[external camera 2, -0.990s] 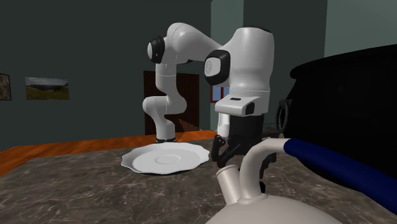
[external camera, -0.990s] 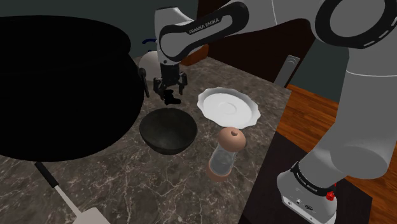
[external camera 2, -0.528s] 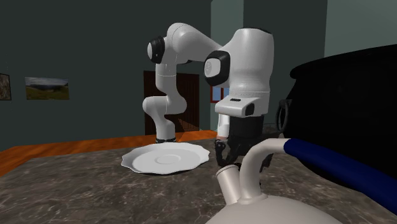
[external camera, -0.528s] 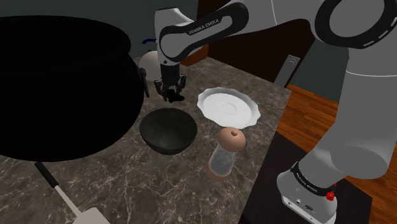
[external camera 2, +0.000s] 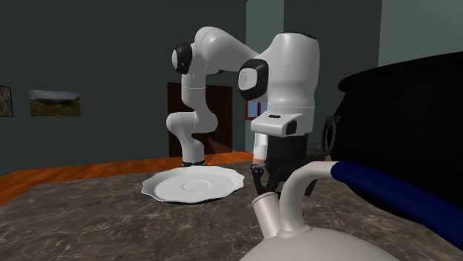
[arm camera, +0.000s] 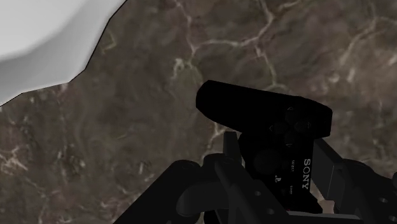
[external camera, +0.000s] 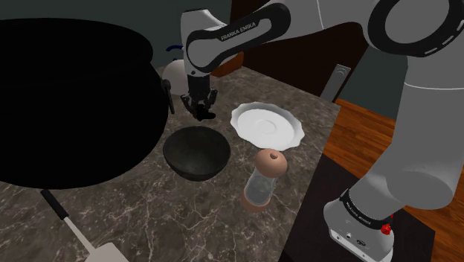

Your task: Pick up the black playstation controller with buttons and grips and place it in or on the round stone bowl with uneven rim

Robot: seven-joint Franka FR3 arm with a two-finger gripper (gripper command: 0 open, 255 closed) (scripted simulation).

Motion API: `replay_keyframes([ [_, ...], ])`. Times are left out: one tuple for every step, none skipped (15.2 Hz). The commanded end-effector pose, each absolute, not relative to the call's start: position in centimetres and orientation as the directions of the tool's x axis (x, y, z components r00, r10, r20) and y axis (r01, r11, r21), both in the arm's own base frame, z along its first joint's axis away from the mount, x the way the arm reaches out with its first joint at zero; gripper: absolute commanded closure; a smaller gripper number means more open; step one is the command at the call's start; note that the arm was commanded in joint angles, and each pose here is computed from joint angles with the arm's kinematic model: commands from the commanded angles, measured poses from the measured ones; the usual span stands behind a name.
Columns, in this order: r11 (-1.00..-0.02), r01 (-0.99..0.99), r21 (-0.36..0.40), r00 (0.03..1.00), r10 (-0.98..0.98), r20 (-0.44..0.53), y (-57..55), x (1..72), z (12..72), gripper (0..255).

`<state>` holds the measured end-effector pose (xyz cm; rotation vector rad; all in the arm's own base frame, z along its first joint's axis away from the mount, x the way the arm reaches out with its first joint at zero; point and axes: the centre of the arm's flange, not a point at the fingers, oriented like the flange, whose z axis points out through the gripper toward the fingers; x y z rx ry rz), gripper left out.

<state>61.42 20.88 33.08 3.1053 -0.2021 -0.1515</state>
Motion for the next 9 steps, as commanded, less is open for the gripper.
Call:
replay_keyframes([
  [-0.991,-0.128,0.032,0.987,-0.131,-0.095,20.9,61.4,33.1,255],
  [-0.991,-0.128,0.032,0.987,-0.131,-0.095,20.9,61.4,33.6,255],
  [-0.991,-0.128,0.032,0.987,-0.131,-0.095,20.9,61.4,34.1,255],
  [-0.991,-0.128,0.032,0.987,-0.131,-0.095,20.9,61.4,34.7,255],
  [-0.991,-0.128,0.032,0.987,-0.131,-0.095,20.9,61.4,35.2,255],
  [-0.991,-0.128,0.032,0.987,-0.131,-0.095,20.9,61.4,35.7,255],
  [-0.991,-0.128,0.032,0.987,-0.131,-0.095,20.9,61.4,36.2,255],
  [-0.991,-0.128,0.032,0.987,-0.131,-0.095,20.9,61.4,36.8,255],
  [-0.991,-0.128,0.032,0.987,-0.131,-0.095,20.9,61.4,37.3,255],
])
